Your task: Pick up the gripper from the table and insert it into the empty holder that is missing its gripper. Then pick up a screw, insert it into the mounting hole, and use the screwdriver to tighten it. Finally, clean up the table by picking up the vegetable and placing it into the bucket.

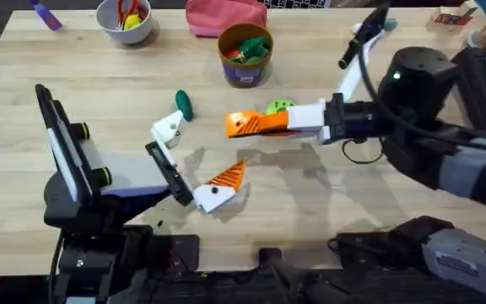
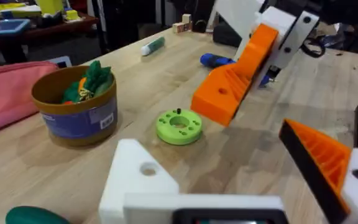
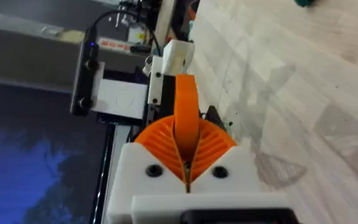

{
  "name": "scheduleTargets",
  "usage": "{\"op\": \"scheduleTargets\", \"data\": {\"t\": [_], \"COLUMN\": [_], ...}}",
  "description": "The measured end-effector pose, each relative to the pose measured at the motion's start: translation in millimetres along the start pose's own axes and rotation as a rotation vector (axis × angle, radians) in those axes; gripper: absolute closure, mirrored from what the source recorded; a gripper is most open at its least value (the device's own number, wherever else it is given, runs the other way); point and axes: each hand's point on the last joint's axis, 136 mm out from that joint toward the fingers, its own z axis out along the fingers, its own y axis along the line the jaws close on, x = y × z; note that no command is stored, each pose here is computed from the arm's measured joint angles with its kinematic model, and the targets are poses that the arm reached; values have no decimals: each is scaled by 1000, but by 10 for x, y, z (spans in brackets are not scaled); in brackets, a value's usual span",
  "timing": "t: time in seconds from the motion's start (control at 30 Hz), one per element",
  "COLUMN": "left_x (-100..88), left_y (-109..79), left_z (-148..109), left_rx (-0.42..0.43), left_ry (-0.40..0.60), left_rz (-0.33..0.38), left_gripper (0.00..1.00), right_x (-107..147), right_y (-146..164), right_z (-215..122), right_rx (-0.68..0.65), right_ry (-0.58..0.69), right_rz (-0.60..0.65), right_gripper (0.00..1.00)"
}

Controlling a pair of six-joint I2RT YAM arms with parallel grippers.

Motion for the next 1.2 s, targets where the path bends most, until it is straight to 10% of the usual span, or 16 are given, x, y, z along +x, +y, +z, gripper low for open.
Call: {"op": "scheduleTargets", "data": {"t": [1.2], "left_x": [1], "left_y": [-1], "left_z": [0], "left_rx": [1], "left_ry": [0], "left_rz": [0], "left_gripper": [14], "right_x": [-299], "right_y": [-102], "right_z": [526], "right_rx": [-240], "right_ry": [399], "right_rz": [84], "right_gripper": [993]}}
